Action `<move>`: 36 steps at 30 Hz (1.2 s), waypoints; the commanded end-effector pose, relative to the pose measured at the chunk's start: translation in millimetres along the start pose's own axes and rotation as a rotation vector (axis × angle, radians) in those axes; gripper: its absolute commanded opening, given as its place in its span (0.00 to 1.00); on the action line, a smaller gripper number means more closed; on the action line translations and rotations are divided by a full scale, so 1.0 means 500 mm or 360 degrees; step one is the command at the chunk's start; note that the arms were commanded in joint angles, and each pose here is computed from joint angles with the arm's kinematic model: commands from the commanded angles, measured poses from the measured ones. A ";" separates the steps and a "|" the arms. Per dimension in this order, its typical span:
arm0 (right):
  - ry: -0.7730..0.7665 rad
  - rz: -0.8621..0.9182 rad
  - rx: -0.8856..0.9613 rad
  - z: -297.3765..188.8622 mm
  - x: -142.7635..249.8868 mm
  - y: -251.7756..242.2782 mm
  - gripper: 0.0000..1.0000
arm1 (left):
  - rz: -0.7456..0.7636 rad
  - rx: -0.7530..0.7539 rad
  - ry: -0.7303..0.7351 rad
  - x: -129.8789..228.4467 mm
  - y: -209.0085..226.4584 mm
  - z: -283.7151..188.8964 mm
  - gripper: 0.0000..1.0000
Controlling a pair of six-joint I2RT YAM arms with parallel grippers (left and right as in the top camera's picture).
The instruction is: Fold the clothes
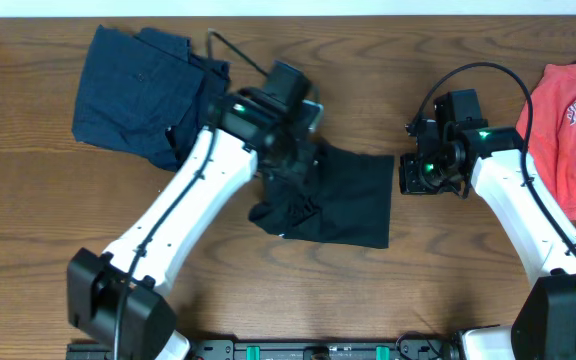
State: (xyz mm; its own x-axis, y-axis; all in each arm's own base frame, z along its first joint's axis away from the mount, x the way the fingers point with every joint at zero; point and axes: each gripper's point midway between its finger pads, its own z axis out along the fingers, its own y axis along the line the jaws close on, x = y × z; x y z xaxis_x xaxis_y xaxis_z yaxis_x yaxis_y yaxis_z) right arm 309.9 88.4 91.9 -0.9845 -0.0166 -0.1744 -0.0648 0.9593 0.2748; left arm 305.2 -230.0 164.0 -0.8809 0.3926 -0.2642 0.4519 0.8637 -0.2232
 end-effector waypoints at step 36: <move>0.0111 -0.0124 -0.0212 0.014 0.047 0.032 0.68 | -0.0338 -0.0156 -0.0349 -0.082 0.009 -0.058 0.98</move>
State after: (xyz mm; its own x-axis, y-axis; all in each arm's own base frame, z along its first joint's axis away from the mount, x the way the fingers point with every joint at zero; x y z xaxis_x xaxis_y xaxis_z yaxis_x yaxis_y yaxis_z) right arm 300.6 84.6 91.1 -0.9883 -0.0433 -0.1465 -0.0912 0.9366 0.3382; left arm 331.7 -256.5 184.9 -0.9081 0.1558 -0.3887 0.2615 0.9360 -0.2356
